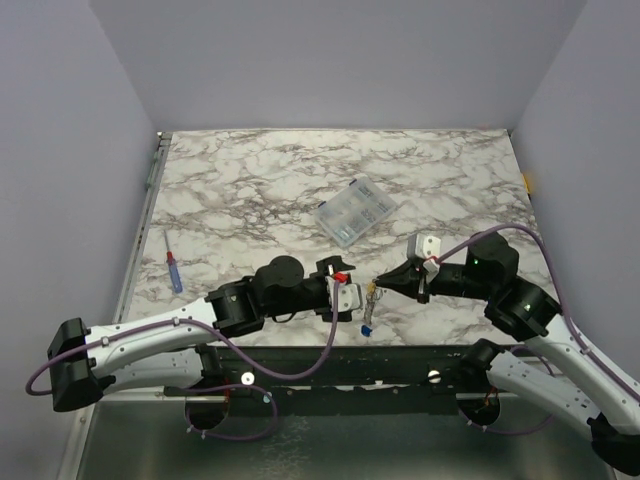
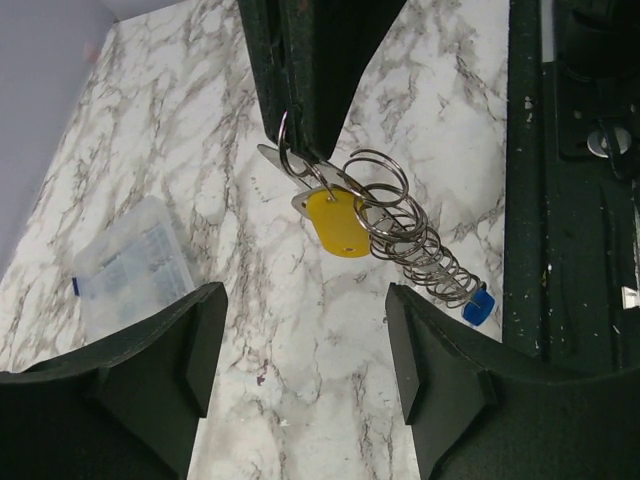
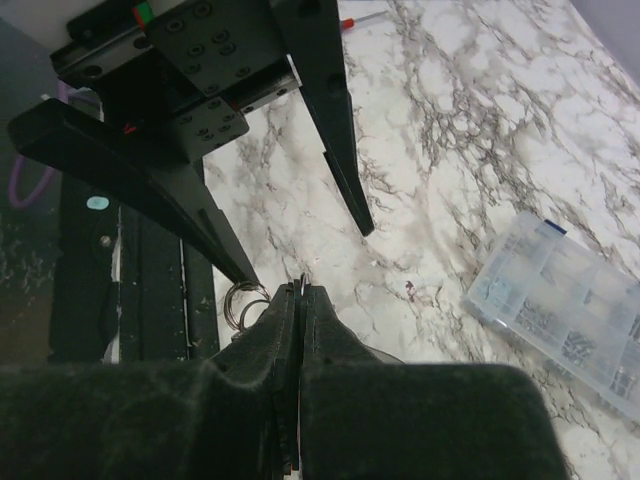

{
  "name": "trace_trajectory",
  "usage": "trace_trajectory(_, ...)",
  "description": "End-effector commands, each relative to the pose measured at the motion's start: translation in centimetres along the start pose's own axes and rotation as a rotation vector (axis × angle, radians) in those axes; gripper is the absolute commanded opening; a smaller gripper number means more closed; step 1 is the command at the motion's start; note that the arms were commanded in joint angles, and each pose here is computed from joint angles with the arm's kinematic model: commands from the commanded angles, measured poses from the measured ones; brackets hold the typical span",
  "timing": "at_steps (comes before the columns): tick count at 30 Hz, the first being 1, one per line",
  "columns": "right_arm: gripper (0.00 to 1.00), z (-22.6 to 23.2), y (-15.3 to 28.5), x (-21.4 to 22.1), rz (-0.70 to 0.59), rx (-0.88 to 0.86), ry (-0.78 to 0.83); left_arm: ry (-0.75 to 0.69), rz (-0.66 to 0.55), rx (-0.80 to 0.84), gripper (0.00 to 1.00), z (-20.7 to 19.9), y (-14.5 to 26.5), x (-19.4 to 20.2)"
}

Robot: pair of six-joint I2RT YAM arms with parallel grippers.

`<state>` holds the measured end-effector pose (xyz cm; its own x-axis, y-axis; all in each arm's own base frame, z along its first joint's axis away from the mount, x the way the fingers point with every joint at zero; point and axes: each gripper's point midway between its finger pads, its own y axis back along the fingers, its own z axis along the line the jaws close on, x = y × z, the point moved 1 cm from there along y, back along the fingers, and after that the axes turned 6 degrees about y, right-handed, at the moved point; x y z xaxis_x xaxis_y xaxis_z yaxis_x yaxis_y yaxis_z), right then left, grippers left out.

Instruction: Put the keys on the keyring

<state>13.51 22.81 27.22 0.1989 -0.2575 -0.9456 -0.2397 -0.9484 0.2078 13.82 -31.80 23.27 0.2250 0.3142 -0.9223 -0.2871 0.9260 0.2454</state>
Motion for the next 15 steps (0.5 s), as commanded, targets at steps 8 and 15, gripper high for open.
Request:
trace_trajectory(8, 0.01, 2.6, 1.1, -1.9, -0.042, -0.162, 0.059, 0.026, -0.045, 0.12, 0.67, -1.4, -0.7, -1.9)
trace_trajectory(15, 0.01, 3.1, 1.2, -1.5, -0.043, -0.188, 0.081, 0.058, -0.097, 0.188, 0.61, -2.1, 0.0, -3.2)
